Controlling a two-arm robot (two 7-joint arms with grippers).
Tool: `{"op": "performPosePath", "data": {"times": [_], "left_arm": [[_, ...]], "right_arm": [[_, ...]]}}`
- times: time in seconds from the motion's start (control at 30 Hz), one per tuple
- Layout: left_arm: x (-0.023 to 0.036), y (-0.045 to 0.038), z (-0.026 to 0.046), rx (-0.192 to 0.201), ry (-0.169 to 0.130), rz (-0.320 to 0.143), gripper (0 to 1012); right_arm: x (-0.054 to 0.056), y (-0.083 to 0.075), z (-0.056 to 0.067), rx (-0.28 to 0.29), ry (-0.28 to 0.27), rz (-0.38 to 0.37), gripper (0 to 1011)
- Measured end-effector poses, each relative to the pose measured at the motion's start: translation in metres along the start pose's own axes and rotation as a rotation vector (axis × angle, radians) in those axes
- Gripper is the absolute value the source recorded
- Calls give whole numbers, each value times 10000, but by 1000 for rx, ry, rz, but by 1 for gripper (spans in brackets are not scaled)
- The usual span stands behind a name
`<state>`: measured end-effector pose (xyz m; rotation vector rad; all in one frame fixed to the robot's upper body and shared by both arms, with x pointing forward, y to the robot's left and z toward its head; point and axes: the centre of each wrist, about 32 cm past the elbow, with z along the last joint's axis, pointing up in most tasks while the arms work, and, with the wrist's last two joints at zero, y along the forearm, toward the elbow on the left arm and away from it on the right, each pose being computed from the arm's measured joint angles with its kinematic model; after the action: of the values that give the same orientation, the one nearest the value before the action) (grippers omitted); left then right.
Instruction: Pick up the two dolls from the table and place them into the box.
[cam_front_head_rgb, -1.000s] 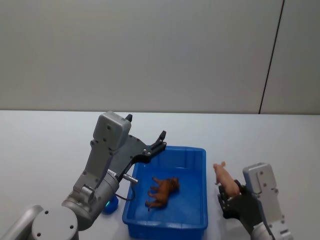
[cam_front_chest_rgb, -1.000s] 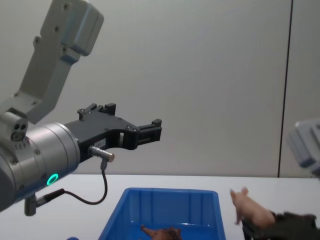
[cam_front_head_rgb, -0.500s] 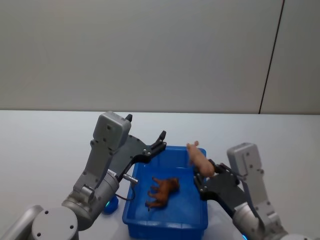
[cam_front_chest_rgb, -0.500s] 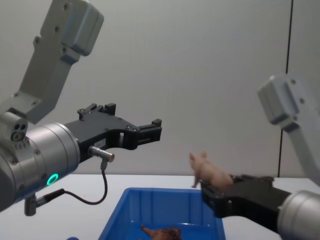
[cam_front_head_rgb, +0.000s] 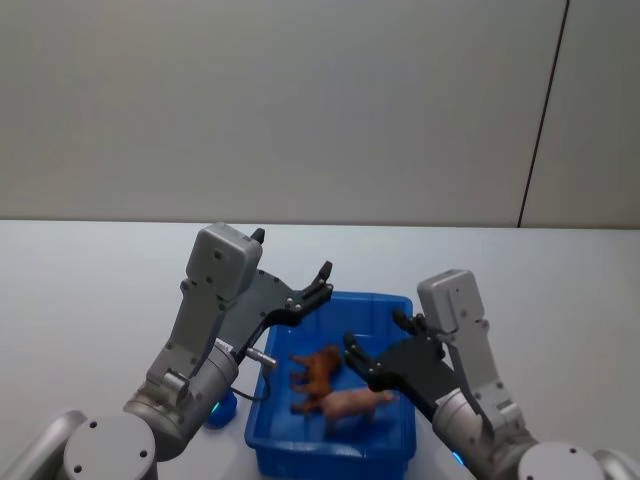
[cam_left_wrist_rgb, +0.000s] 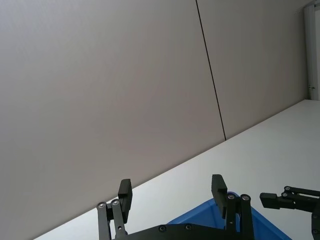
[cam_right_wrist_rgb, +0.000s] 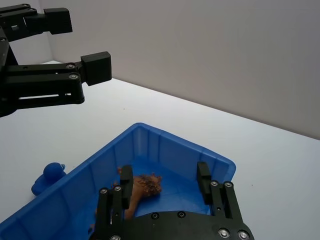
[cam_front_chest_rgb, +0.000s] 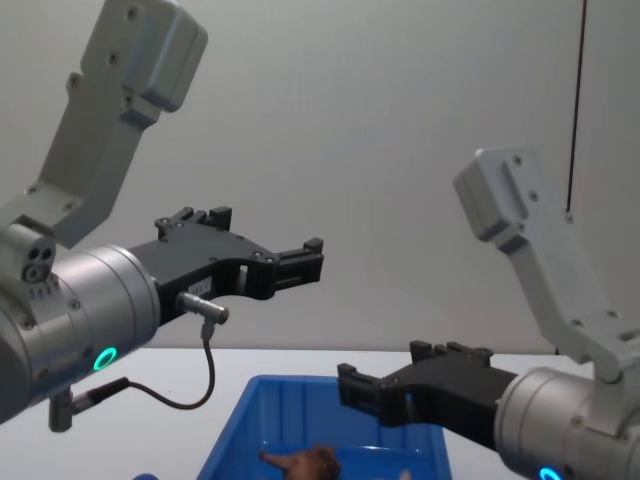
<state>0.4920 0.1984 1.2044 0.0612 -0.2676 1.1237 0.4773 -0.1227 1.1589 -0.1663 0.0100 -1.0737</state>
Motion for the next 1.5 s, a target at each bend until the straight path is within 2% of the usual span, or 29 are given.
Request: {"op": "performPosePath", "data": {"times": [0.13, 0.17, 0.33, 0.6, 1.0, 1.5], "left_arm": [[0, 0, 0, 0, 0, 0, 1001], [0, 0, 0, 0, 0, 0, 1001], [0, 0, 0, 0, 0, 0, 1001], [0, 0, 0, 0, 0, 0, 1001], [0, 0, 0, 0, 0, 0, 1001], [-1, 2, -2, 0, 1, 0, 1001]], "right_arm": [[-13, 24, 3, -3, -3, -2, 865], [-14, 25, 4, -3, -4, -4, 865], [-17, 5, -3, 2, -16, -34, 1001], [33, -111, -33, 8, -28, -113, 1001], [210, -381, -107, -15, -21, -249, 1001], [307, -537, -144, -36, -15, -314, 1001]]}}
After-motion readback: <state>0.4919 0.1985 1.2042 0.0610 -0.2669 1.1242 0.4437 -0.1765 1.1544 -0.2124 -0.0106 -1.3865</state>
